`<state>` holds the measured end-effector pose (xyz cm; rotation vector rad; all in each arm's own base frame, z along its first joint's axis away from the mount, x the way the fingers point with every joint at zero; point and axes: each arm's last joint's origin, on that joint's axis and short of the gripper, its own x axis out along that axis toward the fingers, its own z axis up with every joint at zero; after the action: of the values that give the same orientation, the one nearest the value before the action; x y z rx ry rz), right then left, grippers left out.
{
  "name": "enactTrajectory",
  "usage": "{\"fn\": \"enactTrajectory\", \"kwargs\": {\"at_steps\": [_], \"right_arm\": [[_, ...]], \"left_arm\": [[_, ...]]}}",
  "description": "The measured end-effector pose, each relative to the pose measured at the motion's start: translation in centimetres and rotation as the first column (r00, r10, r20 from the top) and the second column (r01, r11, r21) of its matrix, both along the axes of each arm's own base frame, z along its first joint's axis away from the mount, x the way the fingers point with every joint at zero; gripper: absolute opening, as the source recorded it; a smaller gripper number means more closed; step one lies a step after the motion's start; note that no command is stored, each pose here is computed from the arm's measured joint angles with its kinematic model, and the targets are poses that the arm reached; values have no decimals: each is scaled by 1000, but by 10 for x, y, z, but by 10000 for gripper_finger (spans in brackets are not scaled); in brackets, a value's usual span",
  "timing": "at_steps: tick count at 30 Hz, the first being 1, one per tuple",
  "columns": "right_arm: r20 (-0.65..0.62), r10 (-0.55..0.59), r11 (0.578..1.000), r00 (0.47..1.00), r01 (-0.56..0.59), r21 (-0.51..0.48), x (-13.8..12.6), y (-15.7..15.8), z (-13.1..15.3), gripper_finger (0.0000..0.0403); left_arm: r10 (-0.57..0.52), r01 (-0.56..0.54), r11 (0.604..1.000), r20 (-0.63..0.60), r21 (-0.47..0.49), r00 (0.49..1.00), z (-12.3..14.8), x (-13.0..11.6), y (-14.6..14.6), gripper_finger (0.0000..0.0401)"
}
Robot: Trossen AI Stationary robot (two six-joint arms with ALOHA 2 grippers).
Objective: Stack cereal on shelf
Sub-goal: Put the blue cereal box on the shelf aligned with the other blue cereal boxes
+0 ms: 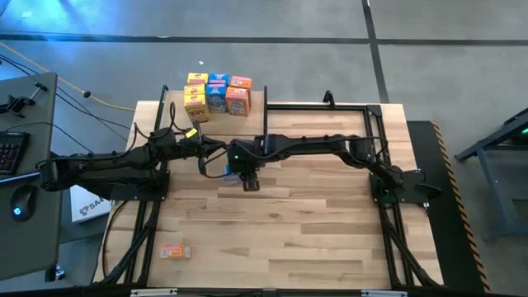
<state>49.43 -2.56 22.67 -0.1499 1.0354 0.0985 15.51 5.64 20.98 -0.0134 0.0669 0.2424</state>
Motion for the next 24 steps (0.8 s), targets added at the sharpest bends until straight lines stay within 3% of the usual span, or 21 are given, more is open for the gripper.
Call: {"fn": "enactTrajectory", "kwargs": {"at_steps": [10, 13, 16, 19, 21, 24], "right_arm": [[76, 12, 1000, 997, -11, -7, 6, 6, 4, 251], [97, 41, 999, 994, -38, -23, 4, 10, 16, 262], [97, 45, 998, 994, -41, -38, -5, 16, 45, 261], [29, 18, 992, 999, -14, -127, -22, 27, 69, 248], [1, 4, 983, 1000, -4, -185, -33, 35, 77, 233], [35, -11, 980, 999, 18, -196, -48, 44, 83, 196]], "left_arm": [[-15, 15, 1000, 3, -23, 1000, 0, 0, -1, 0], [-18, 18, 1000, 2, -22, 1000, 0, 0, -1, 0], [-18, 18, 1000, 3, -21, 1000, 0, 0, -1, 0], [-18, 18, 1000, 3, -21, 1000, 0, 0, -1, 0], [-18, 18, 1000, -1, -23, 1000, -1, 0, -1, 0], [-18, 17, 999, -16, -30, 1000, -2, 0, -1, 0]]}}
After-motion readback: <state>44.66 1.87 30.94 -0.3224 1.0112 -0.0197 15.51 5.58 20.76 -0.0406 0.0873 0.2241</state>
